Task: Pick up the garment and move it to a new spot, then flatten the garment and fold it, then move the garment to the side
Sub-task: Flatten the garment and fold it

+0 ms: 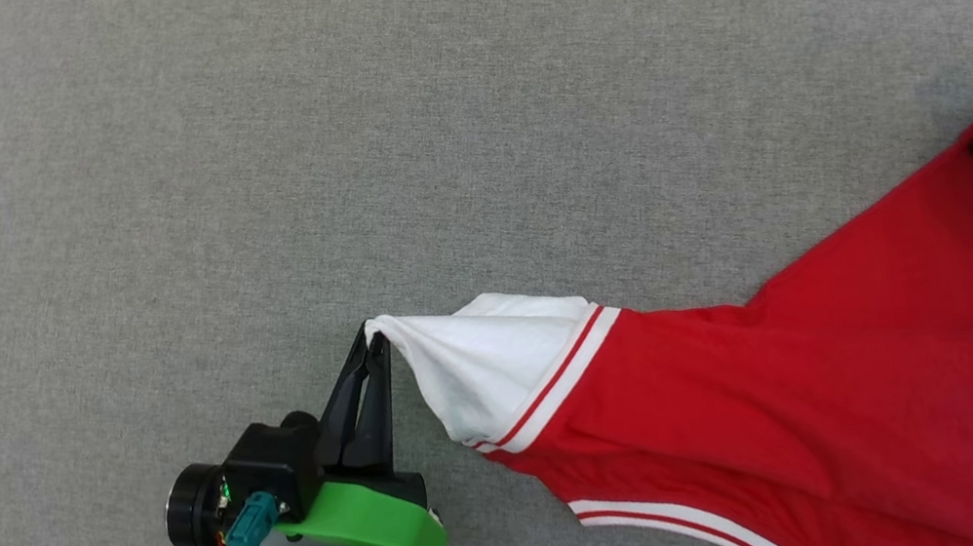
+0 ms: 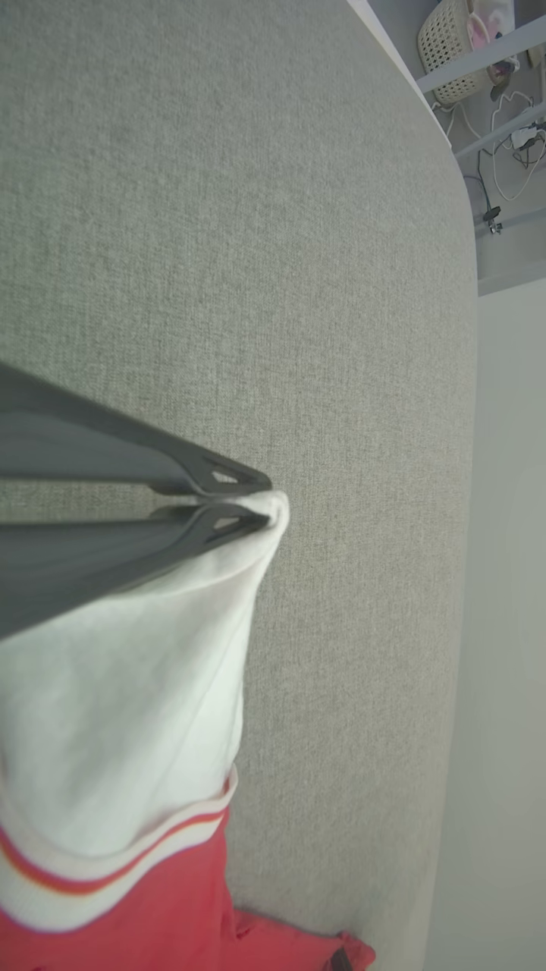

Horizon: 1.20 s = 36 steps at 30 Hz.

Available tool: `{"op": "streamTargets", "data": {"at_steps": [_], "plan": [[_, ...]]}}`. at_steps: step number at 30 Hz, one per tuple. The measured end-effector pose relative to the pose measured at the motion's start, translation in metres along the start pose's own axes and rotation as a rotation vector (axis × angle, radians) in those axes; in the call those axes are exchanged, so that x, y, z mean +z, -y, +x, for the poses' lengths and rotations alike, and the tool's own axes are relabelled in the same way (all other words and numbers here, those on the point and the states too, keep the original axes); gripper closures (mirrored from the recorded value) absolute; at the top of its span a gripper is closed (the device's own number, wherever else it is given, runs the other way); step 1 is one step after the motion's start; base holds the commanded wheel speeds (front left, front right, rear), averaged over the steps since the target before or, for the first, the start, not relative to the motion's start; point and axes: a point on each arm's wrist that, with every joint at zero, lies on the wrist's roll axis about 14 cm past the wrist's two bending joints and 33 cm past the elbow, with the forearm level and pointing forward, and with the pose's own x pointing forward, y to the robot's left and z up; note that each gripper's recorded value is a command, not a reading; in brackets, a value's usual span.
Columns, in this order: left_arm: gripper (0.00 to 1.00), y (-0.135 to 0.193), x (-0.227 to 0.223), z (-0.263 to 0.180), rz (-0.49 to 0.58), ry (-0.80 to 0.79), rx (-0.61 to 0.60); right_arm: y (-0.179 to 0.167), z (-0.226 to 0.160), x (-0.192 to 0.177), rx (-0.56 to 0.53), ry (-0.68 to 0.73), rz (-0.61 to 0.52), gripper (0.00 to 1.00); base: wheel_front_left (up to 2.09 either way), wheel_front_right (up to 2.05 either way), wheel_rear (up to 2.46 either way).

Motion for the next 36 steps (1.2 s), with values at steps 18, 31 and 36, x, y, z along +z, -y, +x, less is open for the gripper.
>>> {"op": "streamTargets", "data": {"at_steps": [18, 31, 36], "plan": [[1.00, -0.004, 0.068, 0.002, 0.068, 0.197, -0.042, -0.002, -0.101, 0.091, -0.025, 0.612, 0.003, 1.00, 0.00, 0.00, 0.00], [1.00, 0.049, 0.241, 0.025, 0.221, 0.612, -0.245, 0.022, -0.242, 0.124, -0.165, 1.095, -0.004, 1.00, 0.00, 0.00, 0.00], [1.00, 0.079, 0.306, 0.024, 0.271, 0.757, -0.335, 0.029, -0.293, 0.132, -0.233, 1.234, -0.019, 1.00, 0.00, 0.00, 0.00]]}}
